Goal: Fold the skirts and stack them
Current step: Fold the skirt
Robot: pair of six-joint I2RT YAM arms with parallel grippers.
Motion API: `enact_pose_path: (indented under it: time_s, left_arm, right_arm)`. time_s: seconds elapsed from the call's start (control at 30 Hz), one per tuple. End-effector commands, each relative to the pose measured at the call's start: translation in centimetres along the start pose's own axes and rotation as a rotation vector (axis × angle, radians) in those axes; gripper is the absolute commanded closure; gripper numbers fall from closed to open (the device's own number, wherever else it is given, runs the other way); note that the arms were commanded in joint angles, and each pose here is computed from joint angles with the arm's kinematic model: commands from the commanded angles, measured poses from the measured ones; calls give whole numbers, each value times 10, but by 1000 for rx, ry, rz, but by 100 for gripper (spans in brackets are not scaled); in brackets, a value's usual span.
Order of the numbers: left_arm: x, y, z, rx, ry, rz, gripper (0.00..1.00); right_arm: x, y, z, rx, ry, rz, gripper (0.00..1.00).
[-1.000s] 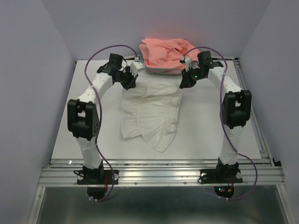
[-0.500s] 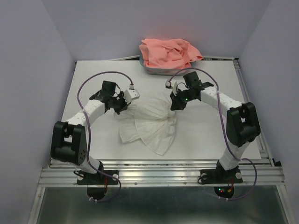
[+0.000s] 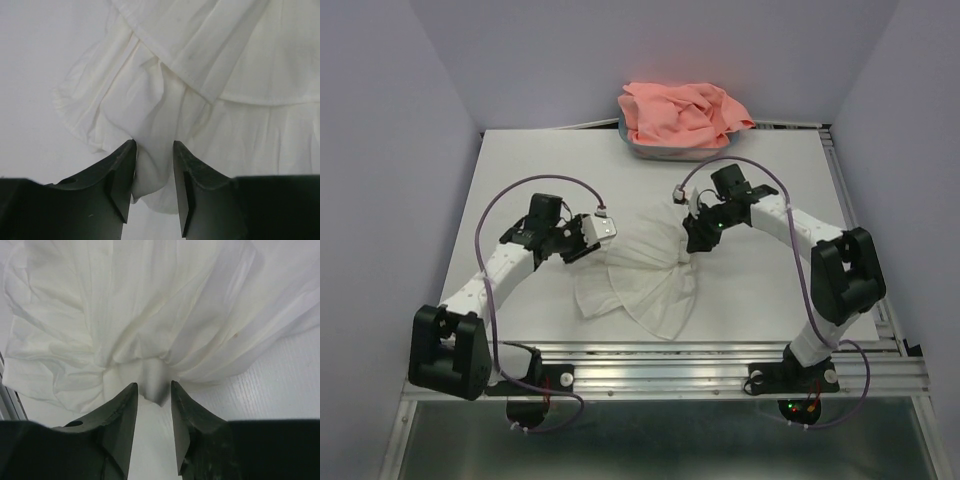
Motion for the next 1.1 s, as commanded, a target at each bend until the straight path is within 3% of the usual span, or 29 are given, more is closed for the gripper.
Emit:
enact_pose_path:
  time_s: [0.0, 0.1, 0.13, 0.2, 0.3, 0.37, 0.4, 0.6, 0.7, 0.97, 1.07]
  left_arm:
    - [-31, -22, -13, 125, 27, -112, 47]
    - [-44, -41, -8, 78, -2, -174, 32]
    - [-42, -47, -4, -14, -8, -187, 30]
    - [-46, -77, 21, -66, -64, -254, 28]
    - [-5, -104, 57, -280, -21, -256, 18]
    - [7, -135, 79, -338, -33, -311, 15]
    - [34, -133, 83, -360, -4, -281, 15]
    - [106, -172, 96, -253, 95, -267, 15]
    - [152, -157, 95, -268, 145, -206, 15]
    - [196, -142, 76, -212, 136, -102, 14]
    - [204, -133, 65, -209, 133, -51, 26]
  right_arm:
    - [-27, -14, 24, -75, -47, -50, 51]
    - [-31, -8, 35, -53, -92, -33, 40]
    - [-31, -8, 36, -46, -99, -27, 40]
    - [-33, -7, 40, -26, -115, -24, 40]
    - [-37, -11, 43, 19, -100, -44, 40]
    - [-44, -12, 36, 102, -66, -77, 40]
    - [-48, -11, 30, 140, -45, -97, 39]
    - [-83, -11, -20, 365, 15, -236, 39]
    - [-96, -8, -28, 384, 50, -256, 37]
    - [-98, 0, -23, 400, 63, -247, 31]
    - [-100, 1, -27, 407, 78, -248, 31]
Point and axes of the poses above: each gripper's point midway between its finger pads, its own x axis out along the fingers, its own z axis along the line the jaws close on, y = z × x, the point moved 7 cm from there along -x, back along the fingers, and after that the axes turned 3 degrees about -x, right-handed, at the moved point
